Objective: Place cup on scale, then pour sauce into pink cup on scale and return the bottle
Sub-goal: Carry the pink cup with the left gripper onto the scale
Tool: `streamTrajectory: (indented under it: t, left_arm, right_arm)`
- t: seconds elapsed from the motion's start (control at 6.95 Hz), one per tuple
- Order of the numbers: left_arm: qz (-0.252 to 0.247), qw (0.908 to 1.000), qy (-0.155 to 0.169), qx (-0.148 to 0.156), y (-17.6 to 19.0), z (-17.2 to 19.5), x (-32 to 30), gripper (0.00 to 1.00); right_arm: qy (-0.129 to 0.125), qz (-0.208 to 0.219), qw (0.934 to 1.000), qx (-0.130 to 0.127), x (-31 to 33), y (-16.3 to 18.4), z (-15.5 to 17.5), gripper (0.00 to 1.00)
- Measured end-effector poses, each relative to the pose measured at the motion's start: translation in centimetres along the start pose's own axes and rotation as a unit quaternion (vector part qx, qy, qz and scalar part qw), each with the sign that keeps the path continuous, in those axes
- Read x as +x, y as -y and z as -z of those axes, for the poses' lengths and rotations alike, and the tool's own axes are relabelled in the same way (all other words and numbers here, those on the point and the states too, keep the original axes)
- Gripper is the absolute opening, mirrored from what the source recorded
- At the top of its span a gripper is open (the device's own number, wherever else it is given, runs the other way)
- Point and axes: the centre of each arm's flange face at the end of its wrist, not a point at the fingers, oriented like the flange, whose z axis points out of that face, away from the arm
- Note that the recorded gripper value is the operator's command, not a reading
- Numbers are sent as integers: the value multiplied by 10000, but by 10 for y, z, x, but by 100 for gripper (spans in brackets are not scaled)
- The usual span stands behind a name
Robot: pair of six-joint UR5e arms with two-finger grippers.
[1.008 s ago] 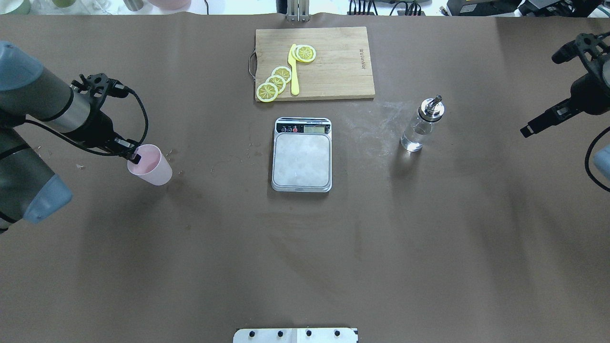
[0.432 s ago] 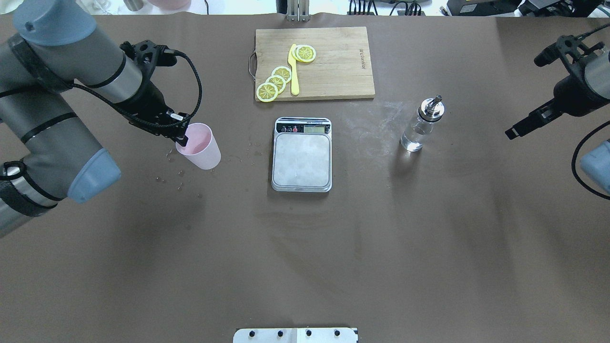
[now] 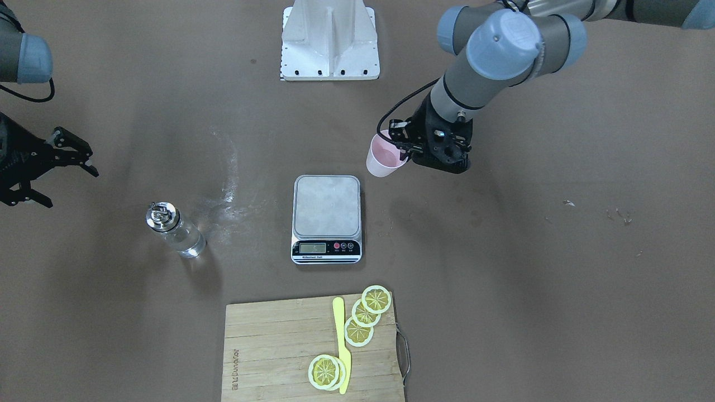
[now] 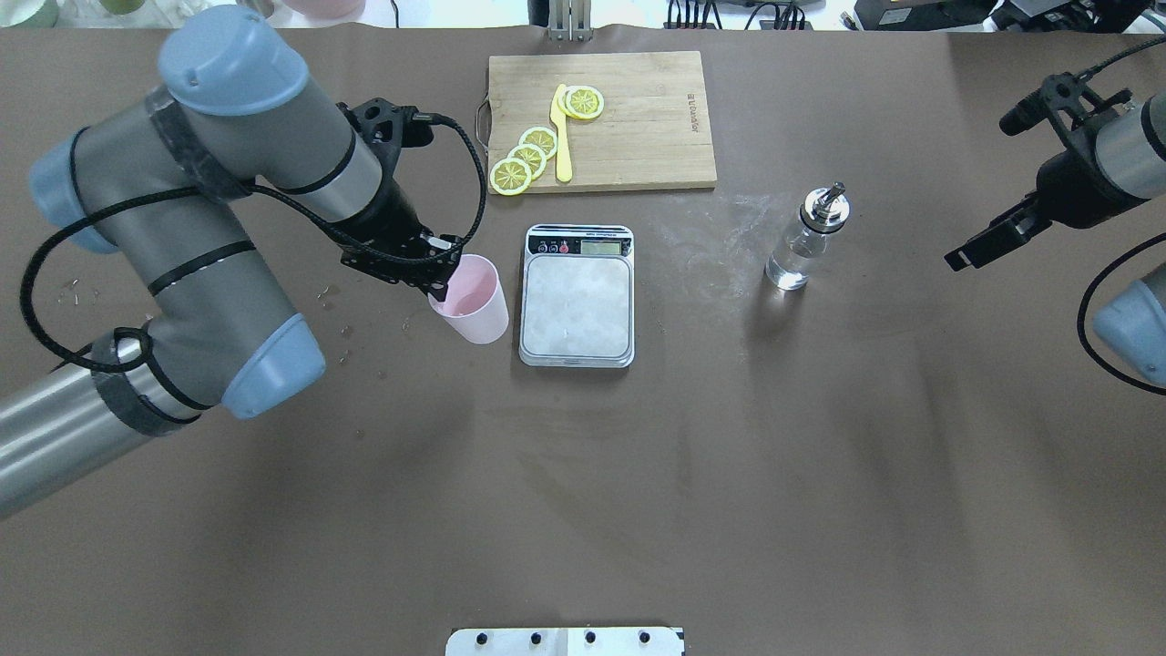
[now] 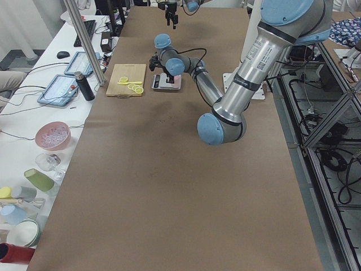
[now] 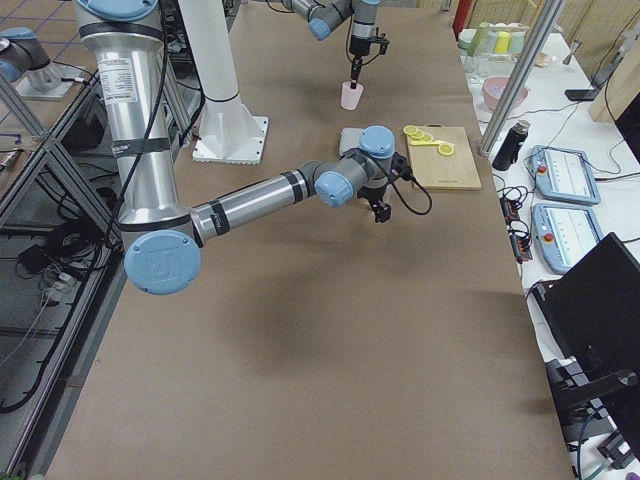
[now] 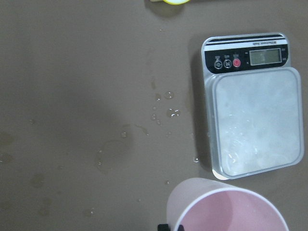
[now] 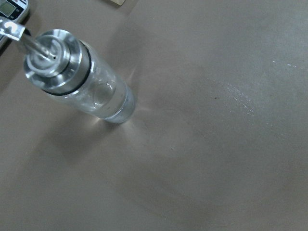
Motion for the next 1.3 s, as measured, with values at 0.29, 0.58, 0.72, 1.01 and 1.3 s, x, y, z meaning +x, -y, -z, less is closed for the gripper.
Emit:
streamTrajectory:
  t: [0.29, 0.58, 0.72, 1.01, 1.3]
  left_arm:
    - [103, 9999, 33, -11, 18, -15, 42, 0]
    - [156, 9998, 136, 16, 43, -26, 68, 0]
    - [162, 9997, 199, 40, 51, -31, 74, 0]
    - [144, 9993, 317, 94, 60, -43, 84, 0]
    - [99, 9990, 424, 125, 63, -57, 95, 0]
  right_arm:
    - [-59, 3, 10000, 41, -4, 3, -3, 100]
    - [-75, 2, 9999, 68, -12, 9, -6, 100]
    - [-64, 40, 9999, 70, -18, 14, -8, 100]
    - [-104, 87, 9999, 107, -23, 21, -10, 100]
    - [-198, 93, 9997, 137, -23, 23, -10, 100]
